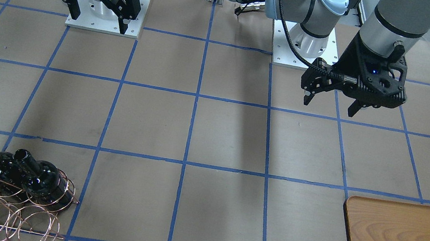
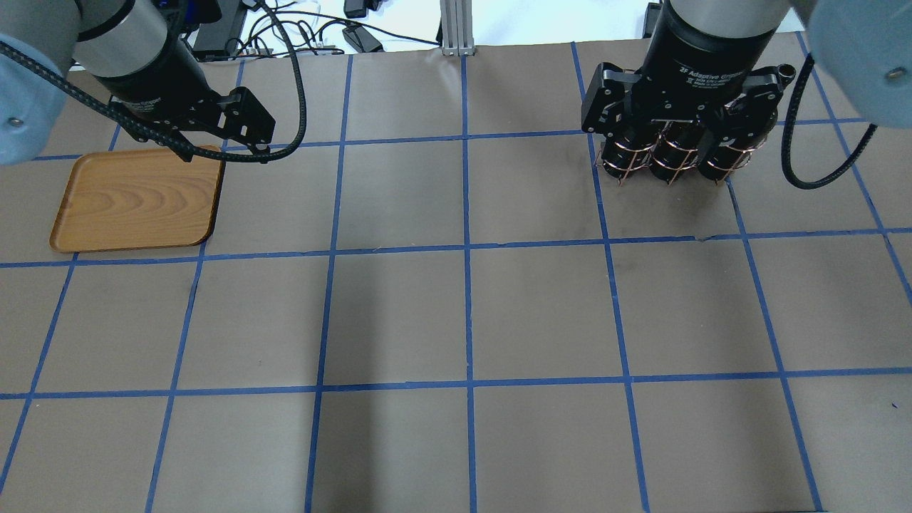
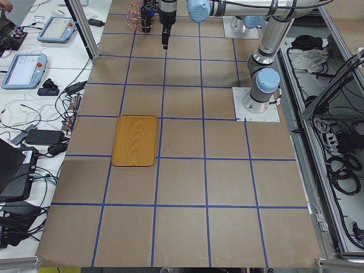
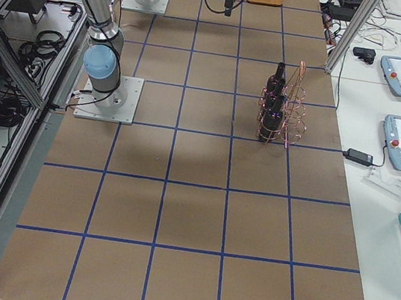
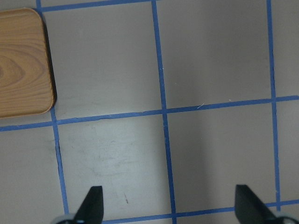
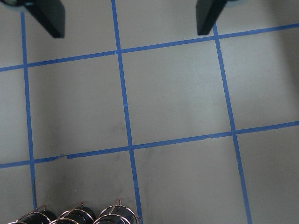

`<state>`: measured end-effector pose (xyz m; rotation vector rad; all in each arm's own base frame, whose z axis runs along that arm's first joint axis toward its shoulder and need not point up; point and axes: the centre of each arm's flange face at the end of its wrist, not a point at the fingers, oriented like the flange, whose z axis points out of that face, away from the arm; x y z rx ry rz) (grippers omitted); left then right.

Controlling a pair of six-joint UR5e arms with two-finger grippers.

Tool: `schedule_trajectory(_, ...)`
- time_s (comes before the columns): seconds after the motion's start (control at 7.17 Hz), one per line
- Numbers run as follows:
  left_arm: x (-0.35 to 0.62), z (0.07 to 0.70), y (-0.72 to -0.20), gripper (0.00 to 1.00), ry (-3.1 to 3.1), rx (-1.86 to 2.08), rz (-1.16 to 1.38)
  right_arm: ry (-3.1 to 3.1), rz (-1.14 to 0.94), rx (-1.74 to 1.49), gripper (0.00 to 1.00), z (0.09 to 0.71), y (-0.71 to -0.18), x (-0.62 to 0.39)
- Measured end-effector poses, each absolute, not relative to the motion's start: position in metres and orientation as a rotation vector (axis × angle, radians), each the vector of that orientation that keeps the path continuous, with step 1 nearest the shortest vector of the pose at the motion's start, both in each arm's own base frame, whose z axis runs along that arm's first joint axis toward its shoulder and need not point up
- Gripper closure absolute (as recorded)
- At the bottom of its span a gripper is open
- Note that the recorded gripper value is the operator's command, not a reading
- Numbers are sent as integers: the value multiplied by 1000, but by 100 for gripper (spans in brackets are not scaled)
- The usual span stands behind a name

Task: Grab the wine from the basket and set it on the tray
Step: 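Lower the right gripper onto a wine bottle in the copper rack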

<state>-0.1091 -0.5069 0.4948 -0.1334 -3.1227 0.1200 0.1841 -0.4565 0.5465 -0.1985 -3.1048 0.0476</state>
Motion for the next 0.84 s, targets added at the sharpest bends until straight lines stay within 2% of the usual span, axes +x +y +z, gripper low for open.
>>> schedule_trajectory(0.56,-109,494,-507,0,-3121,-132,118,-3105,50,-117,0,544,-465,183)
schedule_trajectory(0.84,-108,494,-508,0,-3121,-133,118,-3103,60,-46,0,547,-496,166)
